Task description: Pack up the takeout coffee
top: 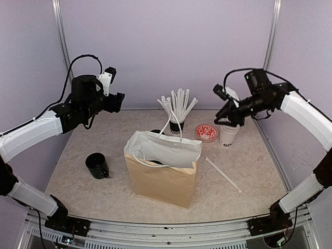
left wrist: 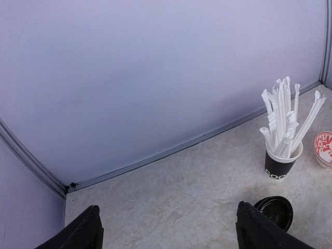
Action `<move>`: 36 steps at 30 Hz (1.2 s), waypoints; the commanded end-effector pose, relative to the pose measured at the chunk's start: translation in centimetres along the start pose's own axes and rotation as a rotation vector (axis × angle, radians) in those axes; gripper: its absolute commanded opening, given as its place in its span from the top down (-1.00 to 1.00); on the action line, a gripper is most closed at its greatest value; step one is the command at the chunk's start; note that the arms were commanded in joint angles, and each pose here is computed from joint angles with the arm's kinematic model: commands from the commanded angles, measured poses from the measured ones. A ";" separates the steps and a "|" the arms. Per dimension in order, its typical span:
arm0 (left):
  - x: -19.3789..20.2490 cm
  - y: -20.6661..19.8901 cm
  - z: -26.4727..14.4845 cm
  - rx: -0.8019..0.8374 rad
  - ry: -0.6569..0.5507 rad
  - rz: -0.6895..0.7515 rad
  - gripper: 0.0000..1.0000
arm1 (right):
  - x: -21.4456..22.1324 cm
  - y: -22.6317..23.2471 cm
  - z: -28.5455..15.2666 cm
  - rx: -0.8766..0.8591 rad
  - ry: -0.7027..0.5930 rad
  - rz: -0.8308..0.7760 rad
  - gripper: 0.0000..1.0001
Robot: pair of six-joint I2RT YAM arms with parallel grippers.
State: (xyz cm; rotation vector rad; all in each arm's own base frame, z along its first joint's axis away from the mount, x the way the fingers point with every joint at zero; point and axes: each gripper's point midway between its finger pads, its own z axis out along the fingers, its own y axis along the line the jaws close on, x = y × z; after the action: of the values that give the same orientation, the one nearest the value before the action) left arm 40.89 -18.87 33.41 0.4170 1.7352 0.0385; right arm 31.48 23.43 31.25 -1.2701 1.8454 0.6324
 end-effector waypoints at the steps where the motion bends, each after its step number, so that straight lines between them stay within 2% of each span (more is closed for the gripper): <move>1: 0.2 1.3 -0.1 -0.059 0.018 0.009 -0.73 | 14.2 0.3 2.6 0.079 0.380 0.091 0.17; 5: 0.4 1.3 0.1 -0.062 0.028 0.012 -0.74 | 20.3 1.5 3.7 0.064 0.523 0.150 0.06; 9: 0.6 1.2 0.2 -0.055 0.036 0.011 -0.74 | 23.8 1.8 5.0 0.061 0.597 0.198 0.05; 17: 0.7 1.1 0.3 -0.056 0.047 0.014 -0.75 | 25.7 1.1 8.3 0.047 0.651 0.241 0.04; 24: 0.9 1.1 0.4 -0.056 0.061 0.022 -0.75 | 27.3 1.4 10.8 0.030 0.728 0.245 0.13; 30: 0.8 1.1 0.3 -0.053 0.060 0.023 -0.76 | 28.6 1.8 11.8 0.026 0.789 0.236 0.47; 34: 0.8 1.1 0.3 -0.053 0.060 0.023 -0.76 | 29.2 1.9 12.1 0.023 0.810 0.246 0.98; 36: 0.8 1.1 0.3 -0.054 0.061 0.026 -0.76 | 28.7 1.7 11.9 0.032 0.804 0.247 1.00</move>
State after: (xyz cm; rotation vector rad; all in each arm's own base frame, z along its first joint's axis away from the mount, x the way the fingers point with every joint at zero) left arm 41.09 -18.05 31.65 0.4151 1.7995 0.1055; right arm 28.99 18.10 1.78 -1.3894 2.6340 0.2363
